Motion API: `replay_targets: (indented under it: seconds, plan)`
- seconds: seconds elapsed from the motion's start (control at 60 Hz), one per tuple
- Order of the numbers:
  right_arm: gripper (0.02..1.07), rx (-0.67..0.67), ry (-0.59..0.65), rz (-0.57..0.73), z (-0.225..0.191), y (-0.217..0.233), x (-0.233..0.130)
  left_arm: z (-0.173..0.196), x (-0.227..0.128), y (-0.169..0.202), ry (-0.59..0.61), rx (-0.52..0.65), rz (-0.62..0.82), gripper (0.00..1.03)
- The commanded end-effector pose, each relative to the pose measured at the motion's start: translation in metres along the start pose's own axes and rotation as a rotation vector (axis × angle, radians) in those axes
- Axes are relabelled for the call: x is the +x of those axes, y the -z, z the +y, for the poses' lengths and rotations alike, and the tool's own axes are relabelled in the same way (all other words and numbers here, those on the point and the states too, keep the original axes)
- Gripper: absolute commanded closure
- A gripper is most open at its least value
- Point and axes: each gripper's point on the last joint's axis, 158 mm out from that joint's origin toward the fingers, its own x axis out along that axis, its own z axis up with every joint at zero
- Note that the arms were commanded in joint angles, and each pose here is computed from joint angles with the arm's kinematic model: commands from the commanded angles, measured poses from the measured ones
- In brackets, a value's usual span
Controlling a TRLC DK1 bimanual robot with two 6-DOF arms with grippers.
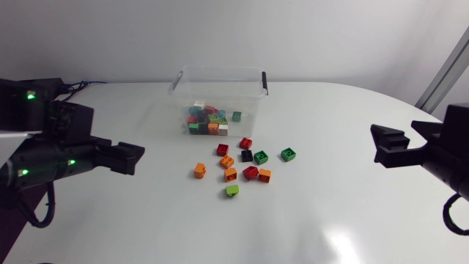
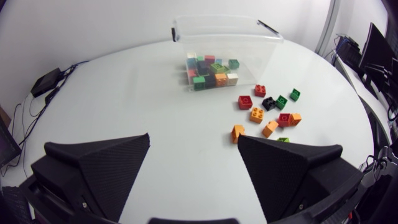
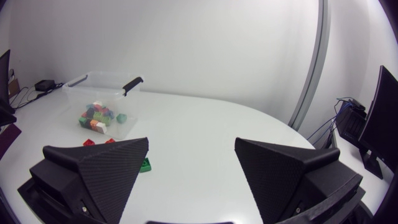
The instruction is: Place the duplo bricks in the container
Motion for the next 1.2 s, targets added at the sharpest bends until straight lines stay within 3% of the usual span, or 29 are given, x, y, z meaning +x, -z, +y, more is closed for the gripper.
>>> replay_targets:
  seconds: [0.0,0.1,0.15,0.367,0.55,0.783,1.183]
  plan:
    - [0.07,-0.002,-0.013,0.083,0.005,0.004,0.009,-0.016,0.012,-0.002,0.026,0.023,0.068,0.05]
    - [0.07,-0.017,-0.021,0.160,0.007,0.011,0.019,-0.031,0.029,0.006,0.055,0.077,0.162,0.05]
    - [0.07,-0.021,-0.044,0.194,0.012,0.016,0.025,-0.039,0.044,0.016,0.065,0.099,0.282,0.06]
    - [0.07,-0.077,-0.142,0.277,0.033,0.028,0.031,-0.052,0.084,0.027,0.075,0.060,0.466,0.06]
    - [0.07,-0.094,-0.192,0.388,0.047,0.043,0.039,-0.065,0.111,0.030,0.086,0.013,0.543,0.06]
    - [0.07,-0.093,-0.211,0.506,0.057,0.058,0.053,-0.090,0.138,0.046,0.097,0.042,0.626,0.08]
    - [0.10,-0.123,-0.250,0.567,0.076,0.075,0.069,-0.101,0.177,0.061,0.085,0.055,0.662,0.27]
